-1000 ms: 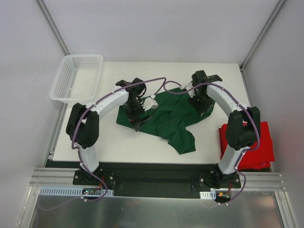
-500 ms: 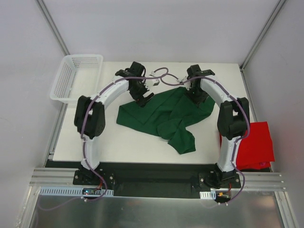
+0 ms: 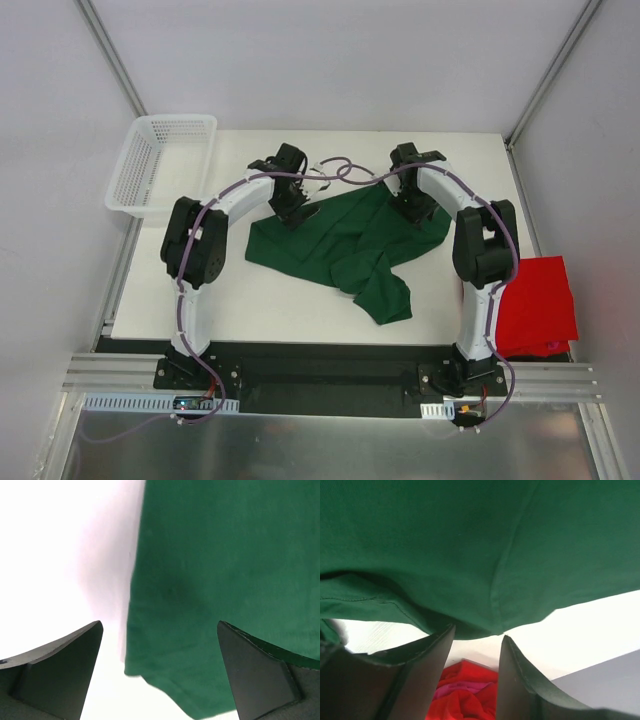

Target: Fold and stack the t-shirts

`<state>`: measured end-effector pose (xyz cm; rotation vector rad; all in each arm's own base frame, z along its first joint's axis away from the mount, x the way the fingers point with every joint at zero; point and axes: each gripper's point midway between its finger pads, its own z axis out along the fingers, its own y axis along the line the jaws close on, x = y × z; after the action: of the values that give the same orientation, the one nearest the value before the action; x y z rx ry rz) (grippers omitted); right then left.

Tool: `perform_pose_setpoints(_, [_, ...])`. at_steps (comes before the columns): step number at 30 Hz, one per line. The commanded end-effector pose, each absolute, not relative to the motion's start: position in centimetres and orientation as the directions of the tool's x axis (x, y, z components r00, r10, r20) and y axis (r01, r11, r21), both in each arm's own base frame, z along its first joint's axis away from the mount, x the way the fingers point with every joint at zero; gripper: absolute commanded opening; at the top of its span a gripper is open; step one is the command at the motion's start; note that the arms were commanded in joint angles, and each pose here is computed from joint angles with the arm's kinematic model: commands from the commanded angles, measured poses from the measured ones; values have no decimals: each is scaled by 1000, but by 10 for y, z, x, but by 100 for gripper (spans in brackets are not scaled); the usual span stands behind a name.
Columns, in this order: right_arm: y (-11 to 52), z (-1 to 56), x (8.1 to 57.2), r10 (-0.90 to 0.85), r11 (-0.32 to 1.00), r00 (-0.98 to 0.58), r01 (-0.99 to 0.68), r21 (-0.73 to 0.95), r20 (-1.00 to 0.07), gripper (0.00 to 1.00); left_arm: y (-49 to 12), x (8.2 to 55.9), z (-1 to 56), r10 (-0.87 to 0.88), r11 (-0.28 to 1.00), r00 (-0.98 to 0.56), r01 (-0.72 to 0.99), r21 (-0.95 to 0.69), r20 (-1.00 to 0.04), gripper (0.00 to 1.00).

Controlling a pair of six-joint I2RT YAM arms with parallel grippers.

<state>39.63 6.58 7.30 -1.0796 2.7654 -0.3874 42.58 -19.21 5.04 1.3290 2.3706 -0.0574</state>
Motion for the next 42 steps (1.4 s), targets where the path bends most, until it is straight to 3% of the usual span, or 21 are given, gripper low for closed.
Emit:
perform_pose_setpoints(1, [67,93,383,-679,719,-729,-637,-279,-87,44,-186,397,83,814,528,-422,825,204,-400,99])
perform_pose_setpoints(3, [67,93,382,-682,717,-727,-640,-277,-85,31,-187,369,78,833,496,-403,848,187,-380,99])
perform_pose_setpoints(4, [66,94,381,-681,718,-728,-639,-277,-84,29,-187,358,75,840,483,-397,858,176,-370,99])
perform_pose_setpoints(11, [69,97,382,-678,722,-729,-636,-271,-93,32,-203,285,74,878,371,-304,920,127,-370,99])
perform_pose_setpoints(13, [70,96,382,-672,728,-734,-632,-265,-98,39,-210,278,73,879,356,-292,928,111,-376,99])
perform_pose_setpoints(16, [74,97,380,-672,731,-734,-634,-255,-102,43,-217,282,69,880,347,-289,933,98,-376,99])
perform_pose_setpoints(31, [60,107,364,-685,715,-720,-635,-292,-110,44,-242,311,49,889,323,-275,943,77,-365,98])
perform_pose_setpoints(42, [14,142,365,-534,842,-807,-478,-250,-252,45,-243,320,48,896,316,-258,943,109,-360,98])
